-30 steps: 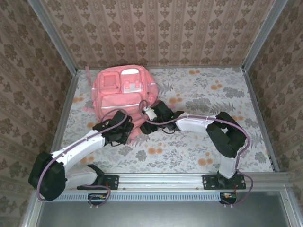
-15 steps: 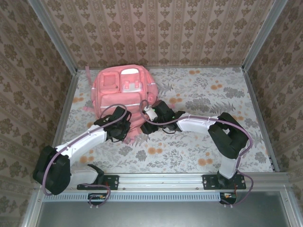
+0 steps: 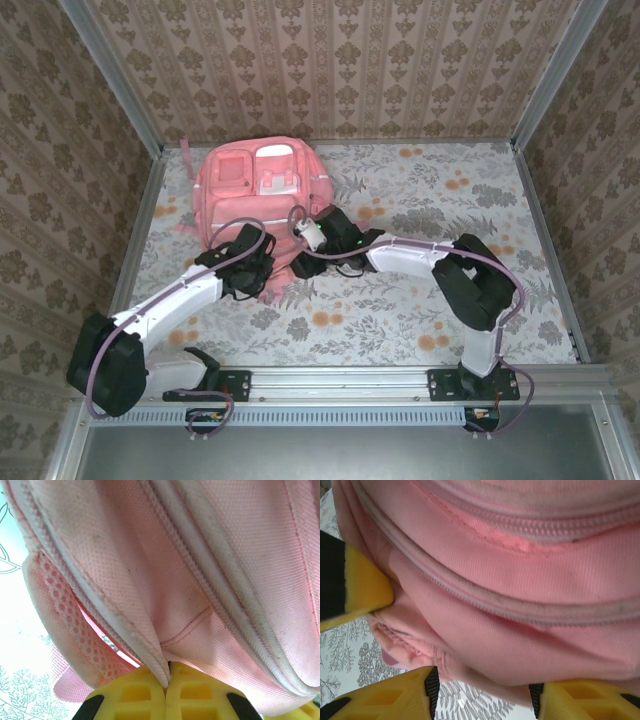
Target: Pack books, pencil case, and school supplies into a backpack
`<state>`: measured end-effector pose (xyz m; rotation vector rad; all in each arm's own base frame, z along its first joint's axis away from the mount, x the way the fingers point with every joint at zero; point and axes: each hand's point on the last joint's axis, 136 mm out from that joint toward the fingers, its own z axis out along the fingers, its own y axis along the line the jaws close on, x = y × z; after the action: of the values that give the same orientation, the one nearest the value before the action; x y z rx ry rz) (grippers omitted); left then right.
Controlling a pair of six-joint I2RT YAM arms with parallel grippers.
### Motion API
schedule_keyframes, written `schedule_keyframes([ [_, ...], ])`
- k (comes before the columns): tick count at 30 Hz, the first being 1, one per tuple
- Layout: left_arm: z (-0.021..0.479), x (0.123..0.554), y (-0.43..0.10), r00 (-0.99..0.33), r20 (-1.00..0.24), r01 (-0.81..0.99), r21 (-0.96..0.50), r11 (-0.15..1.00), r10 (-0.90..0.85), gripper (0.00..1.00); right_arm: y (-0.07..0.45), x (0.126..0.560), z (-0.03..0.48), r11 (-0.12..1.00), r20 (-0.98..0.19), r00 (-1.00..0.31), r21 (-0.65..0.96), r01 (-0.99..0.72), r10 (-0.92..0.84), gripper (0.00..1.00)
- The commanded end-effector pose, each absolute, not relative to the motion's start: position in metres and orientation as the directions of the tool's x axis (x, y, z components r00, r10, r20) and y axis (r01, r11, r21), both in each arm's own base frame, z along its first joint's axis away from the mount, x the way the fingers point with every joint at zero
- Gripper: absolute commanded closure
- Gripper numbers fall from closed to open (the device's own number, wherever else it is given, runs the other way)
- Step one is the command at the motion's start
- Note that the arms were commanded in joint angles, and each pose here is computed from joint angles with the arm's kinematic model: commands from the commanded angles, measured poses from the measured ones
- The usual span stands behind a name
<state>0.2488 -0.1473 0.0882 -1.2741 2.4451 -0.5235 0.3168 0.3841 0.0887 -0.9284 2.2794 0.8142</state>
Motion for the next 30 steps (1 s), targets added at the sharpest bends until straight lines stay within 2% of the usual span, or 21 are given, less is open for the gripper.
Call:
schedule_keyframes([
  [1, 0.110, 0.260, -0.152, -0.553, -0.149, -0.668, -0.510, 0.543, -0.820, 1.00, 0.395, 0.322, 0.092, 0.546, -0.669, -0.605, 0.341, -0.765, -0.431, 0.47],
  [8, 0.104, 0.260, -0.157, -0.566, -0.130, -0.666, -0.510, 0.544, -0.814, 1.00, 0.403, 0.334, 0.100, 0.531, -0.674, -0.612, 0.367, -0.764, -0.414, 0.45],
  [9, 0.103, 0.259, -0.157, -0.569, -0.129, -0.666, -0.506, 0.548, -0.812, 0.94, 0.404, 0.336, 0.103, 0.528, -0.677, -0.613, 0.374, -0.763, -0.407, 0.45],
  [11, 0.104, 0.261, -0.159, -0.577, -0.131, -0.657, -0.512, 0.553, -0.806, 0.67, 0.405, 0.336, 0.106, 0.524, -0.678, -0.612, 0.376, -0.764, -0.406, 0.44],
  [14, 0.109, 0.262, -0.160, -0.589, -0.142, -0.642, -0.515, 0.567, -0.796, 0.43, 0.403, 0.333, 0.104, 0.523, -0.676, -0.614, 0.379, -0.764, -0.407, 0.44],
  [17, 0.120, 0.265, -0.159, -0.608, -0.164, -0.617, -0.519, 0.592, -0.777, 0.28, 0.399, 0.329, 0.100, 0.527, -0.674, -0.618, 0.381, -0.760, -0.404, 0.40],
  [21, 0.137, 0.267, -0.156, -0.627, -0.196, -0.584, -0.521, 0.622, -0.754, 0.13, 0.397, 0.326, 0.092, 0.529, -0.662, -0.622, 0.380, -0.759, -0.417, 0.37],
  [30, 0.141, 0.270, -0.158, -0.651, -0.198, -0.545, -0.551, 0.632, -0.733, 0.10, 0.403, 0.338, 0.077, 0.576, -0.691, -0.587, 0.296, -0.762, -0.422, 0.31],
])
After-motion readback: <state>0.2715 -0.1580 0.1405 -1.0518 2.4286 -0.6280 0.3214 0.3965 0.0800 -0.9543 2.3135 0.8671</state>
